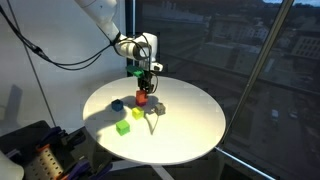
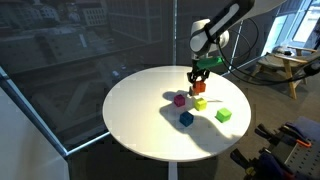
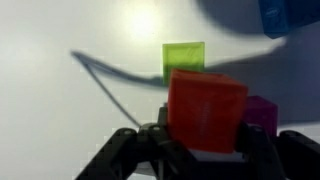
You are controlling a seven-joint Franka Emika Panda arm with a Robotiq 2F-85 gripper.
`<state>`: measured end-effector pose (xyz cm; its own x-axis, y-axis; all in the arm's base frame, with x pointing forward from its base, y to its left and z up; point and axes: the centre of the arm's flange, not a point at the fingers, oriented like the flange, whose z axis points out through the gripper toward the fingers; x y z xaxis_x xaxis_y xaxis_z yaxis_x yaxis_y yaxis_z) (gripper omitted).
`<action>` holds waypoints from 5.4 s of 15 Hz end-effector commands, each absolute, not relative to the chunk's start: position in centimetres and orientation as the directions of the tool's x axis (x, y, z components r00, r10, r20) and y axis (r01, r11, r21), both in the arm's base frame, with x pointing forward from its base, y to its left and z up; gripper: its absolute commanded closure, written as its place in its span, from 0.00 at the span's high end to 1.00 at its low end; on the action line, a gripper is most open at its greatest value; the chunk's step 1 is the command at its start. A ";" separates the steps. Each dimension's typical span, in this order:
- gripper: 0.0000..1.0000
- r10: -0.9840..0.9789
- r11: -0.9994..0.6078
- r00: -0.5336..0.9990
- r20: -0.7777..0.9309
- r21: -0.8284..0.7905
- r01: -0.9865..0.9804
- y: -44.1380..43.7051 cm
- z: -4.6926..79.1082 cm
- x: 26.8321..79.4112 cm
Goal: Put the orange block on top of the blue block
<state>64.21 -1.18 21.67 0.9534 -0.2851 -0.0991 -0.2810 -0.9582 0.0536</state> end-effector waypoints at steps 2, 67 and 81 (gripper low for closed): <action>0.31 -0.258 -0.966 0.961 -0.103 0.054 -0.253 -1.1 24.8 64.5; 0.31 0.150 -0.987 0.985 -0.090 0.046 0.154 14.9 23.7 58.4; 0.31 0.160 -0.986 0.985 -0.063 0.035 0.163 15.4 20.3 57.2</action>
